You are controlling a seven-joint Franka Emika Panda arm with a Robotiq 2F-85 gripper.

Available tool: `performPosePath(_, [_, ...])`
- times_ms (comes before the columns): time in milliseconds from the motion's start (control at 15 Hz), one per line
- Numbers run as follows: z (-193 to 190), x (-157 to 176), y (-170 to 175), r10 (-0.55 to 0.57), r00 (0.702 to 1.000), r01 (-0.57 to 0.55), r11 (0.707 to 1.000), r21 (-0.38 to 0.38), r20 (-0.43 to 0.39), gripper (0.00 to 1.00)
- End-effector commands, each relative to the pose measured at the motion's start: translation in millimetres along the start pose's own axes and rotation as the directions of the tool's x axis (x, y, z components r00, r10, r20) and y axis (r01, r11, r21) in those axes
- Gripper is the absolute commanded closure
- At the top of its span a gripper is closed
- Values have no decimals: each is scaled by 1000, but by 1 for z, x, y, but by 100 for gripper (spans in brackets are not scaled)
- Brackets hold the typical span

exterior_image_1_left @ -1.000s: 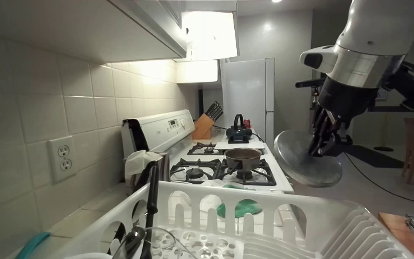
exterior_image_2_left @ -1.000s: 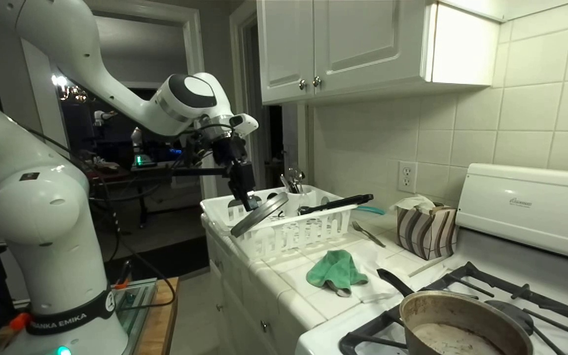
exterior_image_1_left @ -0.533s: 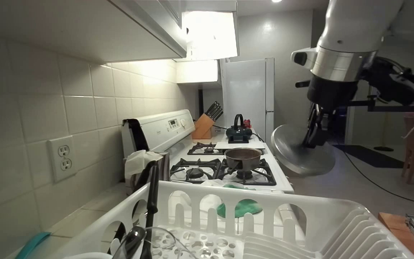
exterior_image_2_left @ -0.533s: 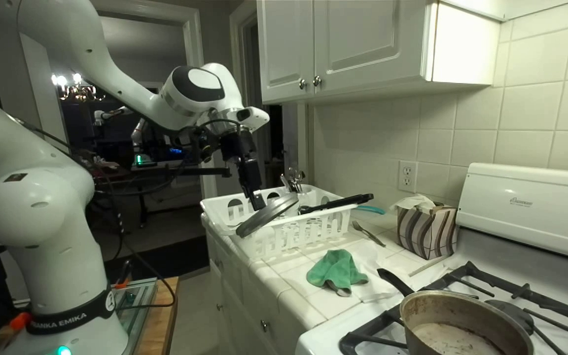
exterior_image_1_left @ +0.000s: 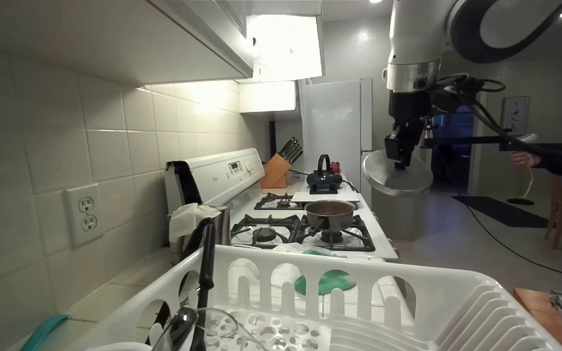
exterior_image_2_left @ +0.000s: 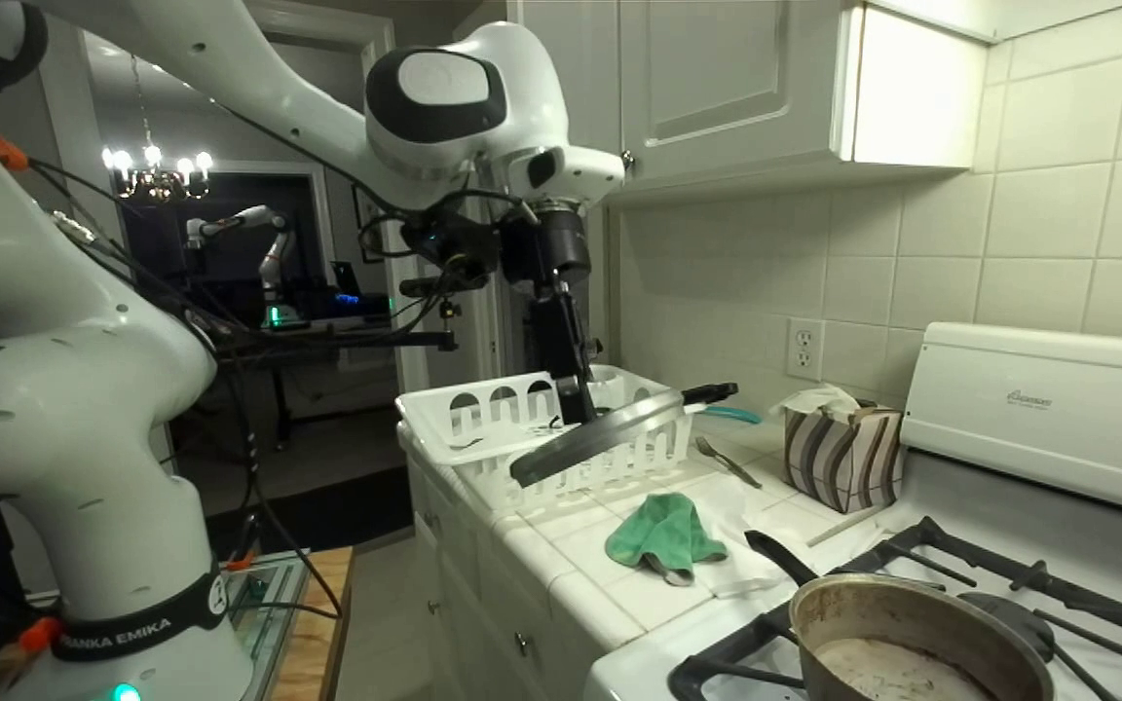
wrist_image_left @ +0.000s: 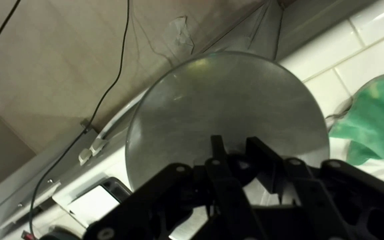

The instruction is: Put the pan on the stove, then close it

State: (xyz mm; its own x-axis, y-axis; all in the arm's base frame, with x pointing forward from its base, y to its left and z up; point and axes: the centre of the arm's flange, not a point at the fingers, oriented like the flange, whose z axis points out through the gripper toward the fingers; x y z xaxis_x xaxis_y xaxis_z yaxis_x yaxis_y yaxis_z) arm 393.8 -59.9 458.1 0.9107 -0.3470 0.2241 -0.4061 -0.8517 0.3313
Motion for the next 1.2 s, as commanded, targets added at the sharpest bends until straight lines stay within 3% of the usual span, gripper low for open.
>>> performPosePath(0, [13,41,28,162,983,-168,983,74,82,94])
performPosePath(133, [22,56,58,219,966,-238,960,144,136,94])
performPosePath(333, [33,72,95,305,930,-351,902,251,206,94])
performPosePath(400, [31,53,81,277,945,-308,934,184,176,94])
performPosePath(467, [33,56,89,283,942,-316,929,191,181,76])
performPosePath(800, [31,56,80,268,947,-300,935,187,177,76])
performPosePath(867, [34,62,80,283,940,-316,932,177,190,94])
performPosePath(1133, [56,103,108,364,898,-410,896,170,247,94])
